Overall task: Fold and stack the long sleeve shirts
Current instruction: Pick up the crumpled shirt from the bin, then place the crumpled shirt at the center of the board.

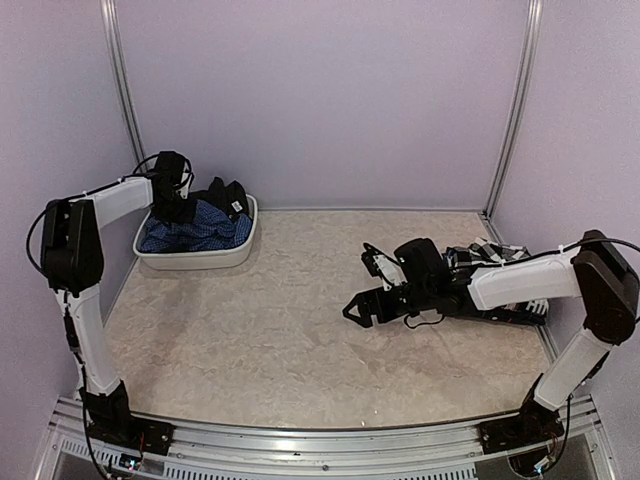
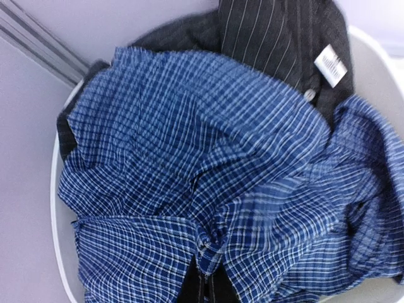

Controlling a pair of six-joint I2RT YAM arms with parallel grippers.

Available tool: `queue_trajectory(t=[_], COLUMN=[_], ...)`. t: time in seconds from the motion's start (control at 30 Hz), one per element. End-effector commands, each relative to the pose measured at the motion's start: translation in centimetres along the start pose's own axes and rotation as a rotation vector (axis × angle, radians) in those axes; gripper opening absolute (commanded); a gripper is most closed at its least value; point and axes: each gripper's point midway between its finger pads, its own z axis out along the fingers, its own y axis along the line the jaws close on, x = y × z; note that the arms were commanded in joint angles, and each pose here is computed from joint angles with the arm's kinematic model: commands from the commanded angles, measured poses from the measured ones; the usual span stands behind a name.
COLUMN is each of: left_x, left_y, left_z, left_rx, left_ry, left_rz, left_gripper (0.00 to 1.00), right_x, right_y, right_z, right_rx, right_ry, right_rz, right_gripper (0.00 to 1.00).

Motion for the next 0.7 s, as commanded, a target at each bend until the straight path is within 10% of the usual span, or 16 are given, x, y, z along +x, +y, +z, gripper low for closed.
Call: queue_trajectory(t=[0.0,0.2,0.37,0.67], left_x=[-10.6,-19.3,-15.0,-7.9], left_y=[-2.8,-11.5,-19.7,-28.9], left_z=[-12.7,-36.4,-49.0,-42.9], left_rx=[0.153,0.417,0.838,0.925], left_ry=[-0.348,-0.835,-1.027,-0.8], left_rz=[-0.064,-0.087,-0.014,0.133], left_gripper=[0.0,0.0,0.0,0.05], right_x=[-1.1,-2.9,-3.2,-1.8], right_y=[0.3,0.3,0.0,-1.9], right_z=[-1.9,-4.1,-5.5,-8.3], right_rx=[0.035,0.078,0.108,0.194], right_ry=[-0.043,-0.105,-0.138,-0.187], right_rz=[-0.006,0.001,0.022,0.076], right_gripper=[0.94,0.94,0.94,0.97])
